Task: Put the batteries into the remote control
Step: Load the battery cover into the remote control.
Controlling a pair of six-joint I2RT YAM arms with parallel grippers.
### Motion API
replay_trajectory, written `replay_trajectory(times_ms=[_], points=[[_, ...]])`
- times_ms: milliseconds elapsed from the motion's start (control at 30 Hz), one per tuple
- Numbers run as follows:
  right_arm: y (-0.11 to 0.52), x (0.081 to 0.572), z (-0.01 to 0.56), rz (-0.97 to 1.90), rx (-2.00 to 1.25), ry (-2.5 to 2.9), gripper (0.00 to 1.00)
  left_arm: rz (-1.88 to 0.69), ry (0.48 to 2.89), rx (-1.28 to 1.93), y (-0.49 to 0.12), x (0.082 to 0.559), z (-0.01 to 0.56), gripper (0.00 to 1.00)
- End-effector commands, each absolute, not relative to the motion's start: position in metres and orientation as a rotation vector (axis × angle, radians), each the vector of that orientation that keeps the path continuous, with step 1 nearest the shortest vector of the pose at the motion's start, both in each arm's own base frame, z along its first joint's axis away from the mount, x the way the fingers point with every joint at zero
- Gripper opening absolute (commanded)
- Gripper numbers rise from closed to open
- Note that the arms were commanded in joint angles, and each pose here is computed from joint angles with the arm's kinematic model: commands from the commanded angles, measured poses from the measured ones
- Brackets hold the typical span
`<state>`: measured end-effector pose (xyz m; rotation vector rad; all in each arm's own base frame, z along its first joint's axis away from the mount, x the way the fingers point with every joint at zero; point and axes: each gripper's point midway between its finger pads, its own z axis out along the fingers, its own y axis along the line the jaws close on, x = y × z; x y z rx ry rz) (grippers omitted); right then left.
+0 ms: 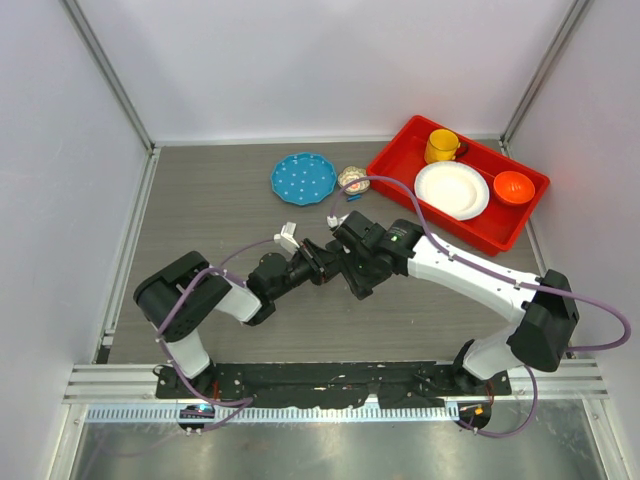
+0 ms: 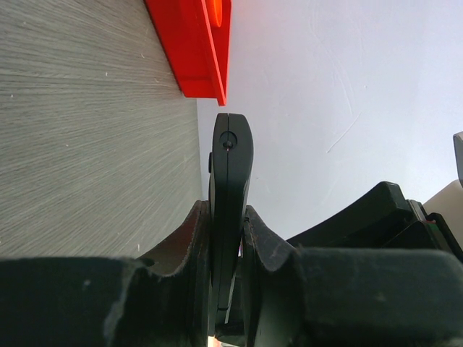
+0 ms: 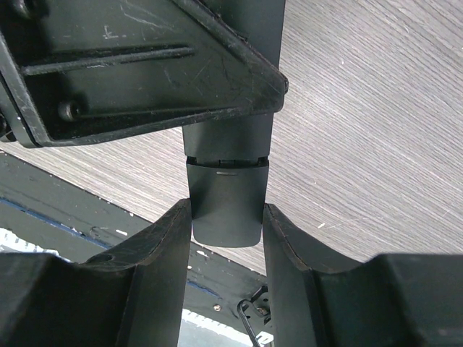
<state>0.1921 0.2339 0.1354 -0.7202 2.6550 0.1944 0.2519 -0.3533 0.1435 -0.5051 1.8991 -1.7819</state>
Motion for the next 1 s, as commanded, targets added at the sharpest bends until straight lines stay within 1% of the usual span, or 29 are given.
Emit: replay_trajectory(times_ms=[0, 967], points=[[0.219, 0.213, 0.140, 0.043, -0.685, 2.601, 0.09, -2.088, 1.552, -0.273, -0.353, 0.224, 0.244, 0.00], [0.232, 0.232, 0.151, 0.063, -0.640, 2.539, 0.08, -2.117, 1.572, -0.245, -0.365, 0.209, 0.243, 0.00]])
